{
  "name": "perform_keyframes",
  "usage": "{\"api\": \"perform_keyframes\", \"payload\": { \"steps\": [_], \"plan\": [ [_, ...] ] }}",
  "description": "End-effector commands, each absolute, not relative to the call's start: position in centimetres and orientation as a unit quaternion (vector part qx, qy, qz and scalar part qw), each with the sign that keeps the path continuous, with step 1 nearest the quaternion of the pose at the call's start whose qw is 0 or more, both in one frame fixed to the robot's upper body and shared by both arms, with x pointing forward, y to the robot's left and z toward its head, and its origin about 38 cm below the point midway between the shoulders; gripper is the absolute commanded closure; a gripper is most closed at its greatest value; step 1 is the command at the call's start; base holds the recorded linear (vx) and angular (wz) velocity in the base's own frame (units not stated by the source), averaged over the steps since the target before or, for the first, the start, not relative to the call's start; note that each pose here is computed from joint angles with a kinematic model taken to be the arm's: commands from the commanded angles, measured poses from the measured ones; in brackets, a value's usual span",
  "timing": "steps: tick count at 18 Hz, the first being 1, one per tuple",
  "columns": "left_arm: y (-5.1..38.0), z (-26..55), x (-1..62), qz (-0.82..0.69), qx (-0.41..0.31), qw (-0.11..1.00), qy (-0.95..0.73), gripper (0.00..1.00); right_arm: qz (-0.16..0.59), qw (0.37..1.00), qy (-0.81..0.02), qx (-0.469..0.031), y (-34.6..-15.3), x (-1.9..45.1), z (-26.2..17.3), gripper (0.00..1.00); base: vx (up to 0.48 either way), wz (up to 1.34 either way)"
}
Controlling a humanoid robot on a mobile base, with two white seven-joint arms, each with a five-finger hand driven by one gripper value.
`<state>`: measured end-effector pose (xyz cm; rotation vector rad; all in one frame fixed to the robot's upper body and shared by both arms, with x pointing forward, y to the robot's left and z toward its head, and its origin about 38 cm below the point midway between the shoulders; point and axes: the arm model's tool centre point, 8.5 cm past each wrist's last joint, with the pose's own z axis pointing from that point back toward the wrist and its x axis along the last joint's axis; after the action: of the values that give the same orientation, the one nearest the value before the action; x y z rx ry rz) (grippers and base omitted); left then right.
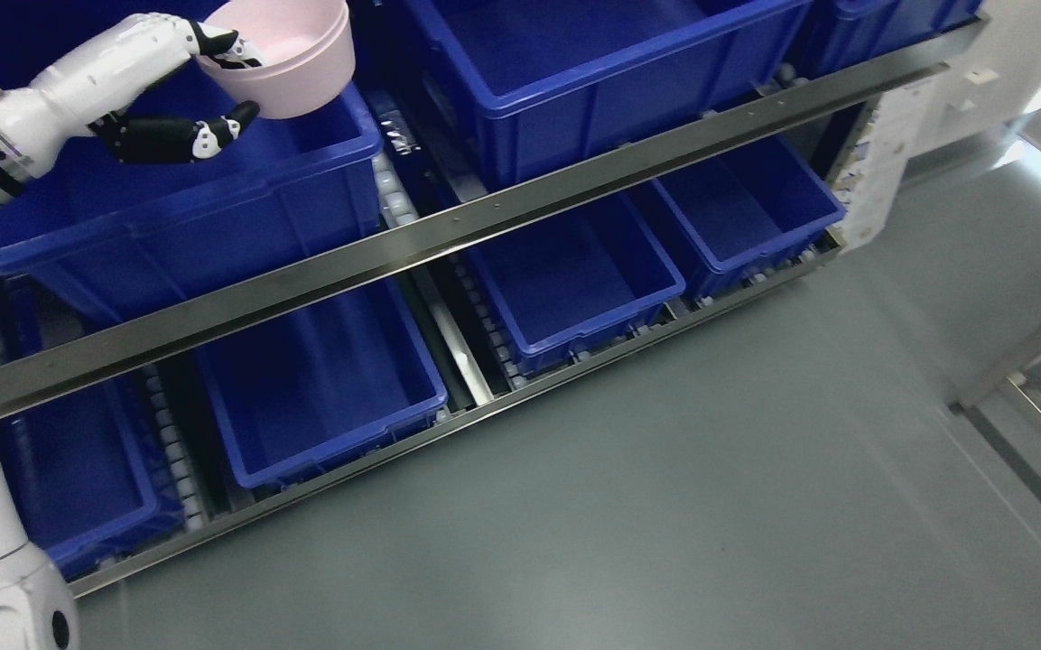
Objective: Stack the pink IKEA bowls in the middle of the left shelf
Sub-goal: 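Carry the stacked bowls in the left hand to the blue-bin shelf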
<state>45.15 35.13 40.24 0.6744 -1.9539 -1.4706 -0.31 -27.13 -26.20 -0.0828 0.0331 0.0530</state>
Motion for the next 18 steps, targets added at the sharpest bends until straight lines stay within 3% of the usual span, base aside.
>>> {"api": "perform_keyframes", "payload": {
  "steps": [1,8,18],
  "plan": [
    [40.5,42.0,46.1,-0.564,0.314,0.350,-0.679,0.98,-0.006,0.999,0.015,-0.049,-28.2,-1.1,-26.1,0.00,-0.050,0.59],
    [35.4,44.7,47.9,-0.579,0.302,0.313,-0.690,0.98,-0.006,0.999,0.014,-0.049,-28.2,-1.1,-26.1,0.00,-0.010,0.42],
    [33.5,45.1,48.7,-0.598,0.292,0.303,-0.682,0.97,-0.006,0.999,0.015,-0.049,-28.2,-1.1,-26.1,0.00,0.010,0.02]
  ]
}}
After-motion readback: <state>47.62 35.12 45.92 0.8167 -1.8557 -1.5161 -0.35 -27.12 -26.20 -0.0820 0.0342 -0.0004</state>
